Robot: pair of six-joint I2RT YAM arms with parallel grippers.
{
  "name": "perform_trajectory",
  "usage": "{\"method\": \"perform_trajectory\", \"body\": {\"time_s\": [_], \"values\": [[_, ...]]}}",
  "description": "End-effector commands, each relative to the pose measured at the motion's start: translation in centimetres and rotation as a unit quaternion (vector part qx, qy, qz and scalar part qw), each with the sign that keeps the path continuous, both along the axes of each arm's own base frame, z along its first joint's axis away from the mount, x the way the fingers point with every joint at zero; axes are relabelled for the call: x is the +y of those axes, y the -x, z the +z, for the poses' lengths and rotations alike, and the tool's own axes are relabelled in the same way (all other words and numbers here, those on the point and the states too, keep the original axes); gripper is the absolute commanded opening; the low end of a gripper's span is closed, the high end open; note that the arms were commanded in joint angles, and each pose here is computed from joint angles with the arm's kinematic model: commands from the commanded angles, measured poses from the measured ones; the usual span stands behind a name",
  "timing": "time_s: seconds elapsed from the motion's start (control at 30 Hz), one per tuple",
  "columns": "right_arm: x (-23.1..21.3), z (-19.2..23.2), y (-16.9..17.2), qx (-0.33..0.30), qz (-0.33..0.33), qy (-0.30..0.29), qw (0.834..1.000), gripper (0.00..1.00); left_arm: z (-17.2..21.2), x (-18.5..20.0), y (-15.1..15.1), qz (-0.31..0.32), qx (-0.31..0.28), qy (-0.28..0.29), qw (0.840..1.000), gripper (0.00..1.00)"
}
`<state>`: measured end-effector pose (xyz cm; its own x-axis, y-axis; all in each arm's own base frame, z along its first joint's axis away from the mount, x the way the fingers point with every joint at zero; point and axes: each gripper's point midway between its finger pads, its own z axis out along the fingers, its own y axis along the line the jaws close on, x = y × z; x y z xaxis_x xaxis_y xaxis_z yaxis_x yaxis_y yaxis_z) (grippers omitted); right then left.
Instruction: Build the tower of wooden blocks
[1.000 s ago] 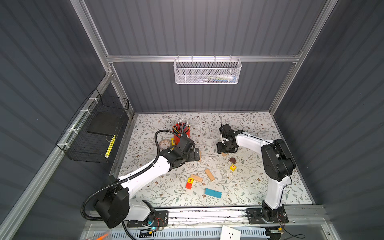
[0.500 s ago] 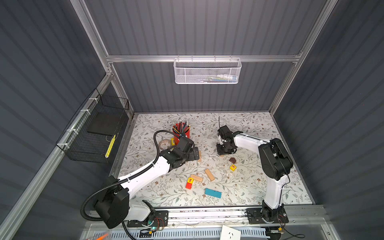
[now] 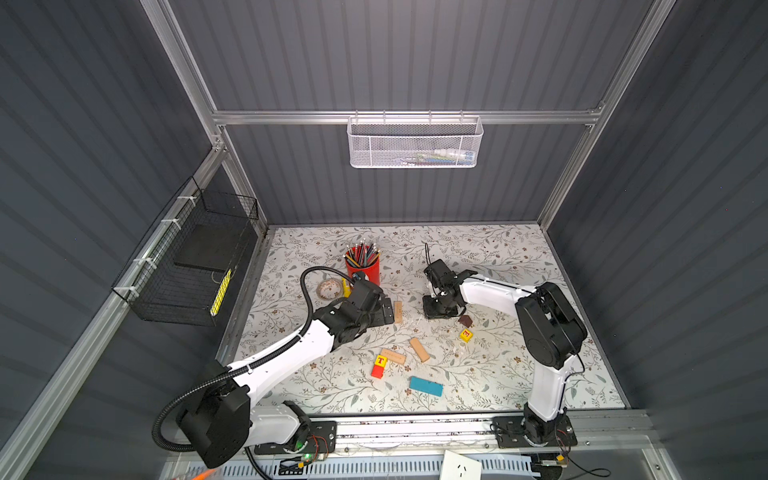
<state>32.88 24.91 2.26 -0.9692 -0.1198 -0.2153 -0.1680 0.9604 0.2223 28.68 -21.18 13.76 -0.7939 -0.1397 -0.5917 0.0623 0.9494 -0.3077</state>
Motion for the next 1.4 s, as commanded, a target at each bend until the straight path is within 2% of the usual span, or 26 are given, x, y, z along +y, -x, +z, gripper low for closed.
{"method": "perform_trajectory", "body": {"time_s": [0.0,0.43,0.6,0.93,1.13,1.37], "values": [[1.4,0.8,1.0,-0.001,-0.015,-0.014,1.0,0.34,0.1,0.8,0.3,0.015,0.001,0.009,1.0,0.99],[4.9,0.1,3.0,-0.003,-0.006,-0.012,1.0,0.32,-1.0,1.7,0.8,0.025,0.02,0.044,0.999,0.94],[4.6,0.1,1.8,-0.025,-0.003,0.005,1.0,0.34,-1.6,1.5,0.8,0.026,0.035,0.057,0.997,0.88],[4.6,-0.5,0.1,-0.016,-0.006,0.002,1.0,0.3,-2.2,1.1,0.4,0.024,0.048,0.072,0.996,0.78],[4.7,-0.2,-1.5,-0.028,-0.015,0.0,1.0,0.29,-2.4,1.0,0.2,0.023,0.051,0.075,0.996,0.77],[4.9,-0.6,-1.0,-0.01,-0.023,-0.004,1.0,0.28,-2.5,0.8,0.0,0.027,0.055,0.086,0.994,0.72]]}}
